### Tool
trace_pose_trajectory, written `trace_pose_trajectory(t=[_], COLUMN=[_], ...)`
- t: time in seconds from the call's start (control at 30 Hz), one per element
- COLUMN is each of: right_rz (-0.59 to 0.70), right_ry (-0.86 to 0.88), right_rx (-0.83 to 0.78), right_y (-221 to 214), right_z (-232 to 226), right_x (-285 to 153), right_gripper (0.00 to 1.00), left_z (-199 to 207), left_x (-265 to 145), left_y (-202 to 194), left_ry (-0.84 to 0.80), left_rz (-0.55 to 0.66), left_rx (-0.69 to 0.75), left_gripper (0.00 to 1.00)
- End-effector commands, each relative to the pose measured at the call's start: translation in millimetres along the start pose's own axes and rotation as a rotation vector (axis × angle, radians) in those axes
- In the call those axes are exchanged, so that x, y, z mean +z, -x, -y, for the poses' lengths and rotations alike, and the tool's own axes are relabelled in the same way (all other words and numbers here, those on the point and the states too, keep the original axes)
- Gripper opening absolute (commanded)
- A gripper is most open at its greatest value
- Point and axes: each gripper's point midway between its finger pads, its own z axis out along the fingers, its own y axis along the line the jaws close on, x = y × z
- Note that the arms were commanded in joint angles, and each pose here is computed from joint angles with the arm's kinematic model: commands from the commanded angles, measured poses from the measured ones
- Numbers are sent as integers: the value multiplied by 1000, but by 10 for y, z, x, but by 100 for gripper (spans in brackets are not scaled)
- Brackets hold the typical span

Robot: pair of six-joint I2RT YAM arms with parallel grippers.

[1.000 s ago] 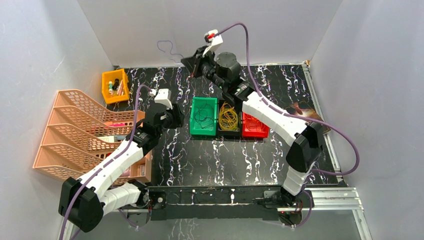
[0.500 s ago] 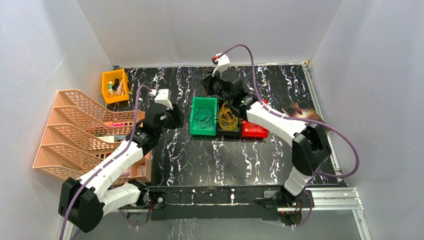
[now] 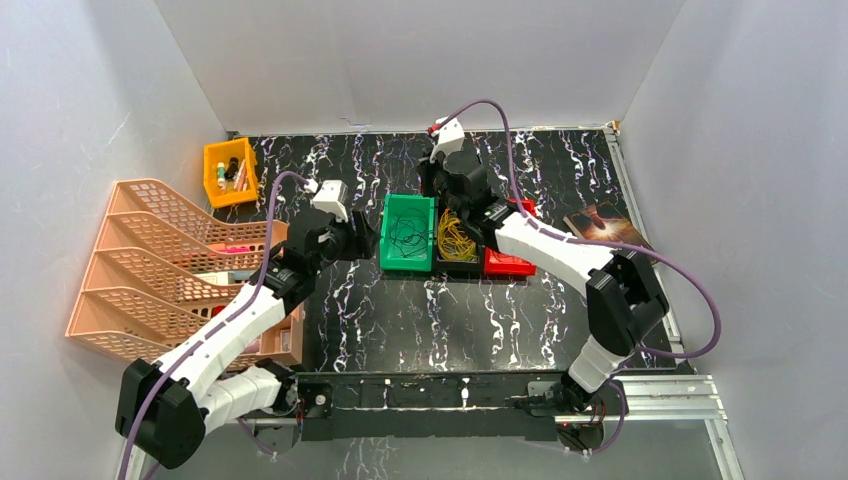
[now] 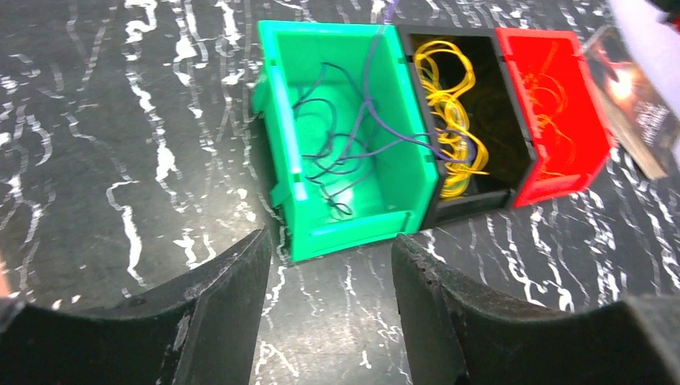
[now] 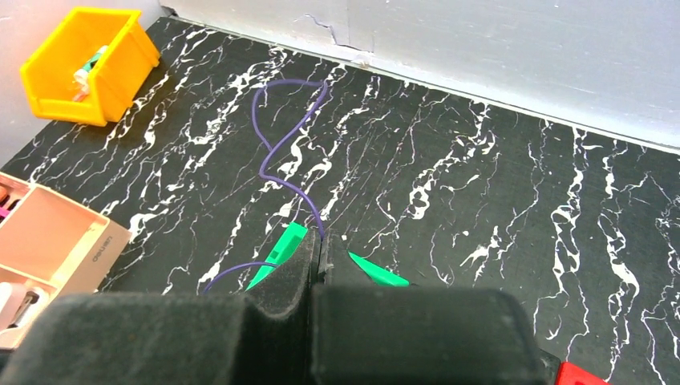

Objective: Untangle the cables
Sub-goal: Place the cable in the bin.

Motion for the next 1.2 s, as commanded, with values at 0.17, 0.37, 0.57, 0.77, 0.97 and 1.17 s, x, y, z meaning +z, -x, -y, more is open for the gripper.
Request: trace_pose_trajectory(t=[0.17,0.37,0.57,0.77,0.97,1.17], right_rz=[45,45,63,-11,-33,-35], right_ry=[-196,-289,-347,-388,-378,-370], right_rx=[49,108,218,271,293,301], right_y=[48,-75,-53,-207,-326,-331], right_z=[300,477,584,664,679,696], right_x=[87,88,82,130,129,103], right_gripper=[0,0,0,0,0,0], left_z=[520,641,656,691,717,712], left_x=[9,171,389,589,766,938], left_y=[134,286,267,224,198,178], left_ry=[-284,-318,-280,-278,-272,-250], left_rz=[64,95,128,115,109,104], left_rx=[-69,-142,-209,-235,-251,-265], left_gripper=[58,61,64,66,66,61])
